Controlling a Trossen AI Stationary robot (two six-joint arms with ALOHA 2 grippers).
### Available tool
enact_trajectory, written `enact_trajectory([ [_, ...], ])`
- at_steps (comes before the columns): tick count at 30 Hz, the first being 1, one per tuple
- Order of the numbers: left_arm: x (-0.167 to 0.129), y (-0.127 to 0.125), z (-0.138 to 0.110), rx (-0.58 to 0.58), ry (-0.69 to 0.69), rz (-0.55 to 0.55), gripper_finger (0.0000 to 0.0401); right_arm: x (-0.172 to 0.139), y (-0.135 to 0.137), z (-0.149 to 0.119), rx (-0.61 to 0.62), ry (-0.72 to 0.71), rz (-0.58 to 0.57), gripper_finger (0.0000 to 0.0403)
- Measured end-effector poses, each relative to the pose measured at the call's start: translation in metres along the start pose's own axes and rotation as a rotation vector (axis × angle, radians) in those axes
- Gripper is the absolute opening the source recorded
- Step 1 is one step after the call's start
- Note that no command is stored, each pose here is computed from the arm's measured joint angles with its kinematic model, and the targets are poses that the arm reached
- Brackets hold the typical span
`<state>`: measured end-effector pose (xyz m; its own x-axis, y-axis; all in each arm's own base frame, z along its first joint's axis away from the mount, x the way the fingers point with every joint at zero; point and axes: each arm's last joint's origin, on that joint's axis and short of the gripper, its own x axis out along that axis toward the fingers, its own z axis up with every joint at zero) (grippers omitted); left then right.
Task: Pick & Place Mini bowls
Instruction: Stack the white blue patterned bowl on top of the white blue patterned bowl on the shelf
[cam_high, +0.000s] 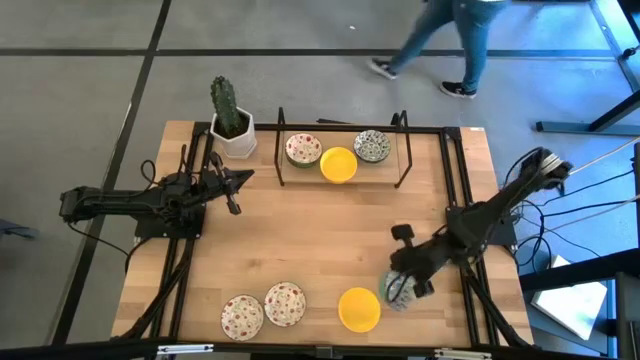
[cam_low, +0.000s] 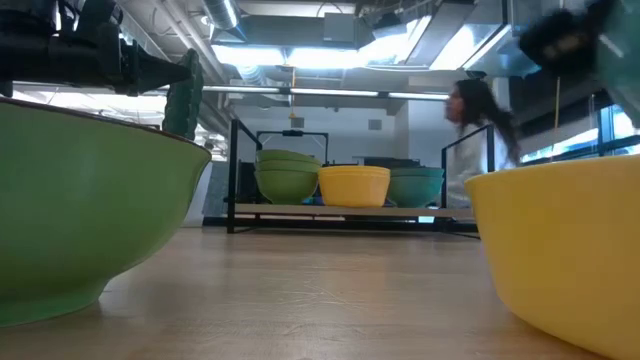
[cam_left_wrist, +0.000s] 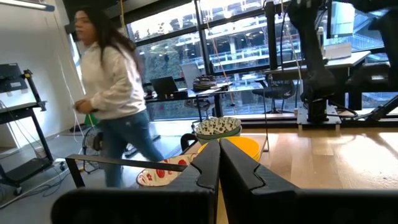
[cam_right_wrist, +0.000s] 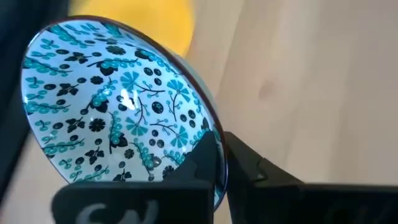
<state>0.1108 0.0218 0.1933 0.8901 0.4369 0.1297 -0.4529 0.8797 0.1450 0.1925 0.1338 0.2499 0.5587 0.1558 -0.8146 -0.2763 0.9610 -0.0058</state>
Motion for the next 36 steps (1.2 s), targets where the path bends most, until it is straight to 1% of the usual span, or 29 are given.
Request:
enact_trajectory([
  [3, 0.0, 0.0, 0.0, 0.001, 0.0, 0.0, 0.0004, -0.024, -0.015, 0.004, 0.031, -0.164, -0.027, 0.0013],
  [5, 0.0, 0.0, 0.0, 0.0, 0.0, 0.0, 0.0004, -0.032, -0.028, 0.0, 0.071, -0.2, -0.046, 0.0013],
  [7, 0.0, 0.0, 0.0, 0.0, 0.0, 0.0, 0.0004, -0.035, -0.042, -0.009, 0.11, -0.199, -0.074, 0.0013],
  [11, 0.0, 0.0, 0.0, 0.001, 0.0, 0.0, 0.0004, -0.038, -0.065, -0.024, 0.132, -0.248, -0.134, 0.0013],
  [15, 0.0, 0.0, 0.0, 0.002, 0.0, 0.0, 0.0004, -0.039, -0.078, -0.028, 0.11, -0.42, -0.16, 0.0013],
  [18, 0.0, 0.0, 0.0, 0.002, 0.001, 0.003, 0.0004, -0.039, -0.089, -0.033, 0.119, -0.465, -0.175, 0.0013],
  [21, 0.0, 0.0, 0.0, 0.002, 0.001, 0.003, 0.0004, -0.034, -0.098, -0.04, 0.115, -0.497, -0.212, 0.0013],
  [26, 0.0, 0.0, 0.0, 0.002, 0.001, 0.003, 0.0004, -0.015, -0.104, -0.05, 0.065, -0.654, -0.25, 0.0015],
  [29, 0.0, 0.0, 0.0, 0.002, 0.001, 0.003, 0.0004, -0.007, -0.107, -0.058, 0.068, -0.668, -0.242, 0.0016],
  [34, 0.0, 0.0, 0.0, 0.026, 0.001, 0.004, 0.0004, -0.006, -0.115, -0.06, 0.171, -0.669, -0.255, 0.0013],
  [36, 0.0, 0.0, 0.0, 0.026, 0.001, 0.004, 0.0004, -0.003, -0.116, -0.062, 0.186, -0.632, -0.254, 0.0013],
])
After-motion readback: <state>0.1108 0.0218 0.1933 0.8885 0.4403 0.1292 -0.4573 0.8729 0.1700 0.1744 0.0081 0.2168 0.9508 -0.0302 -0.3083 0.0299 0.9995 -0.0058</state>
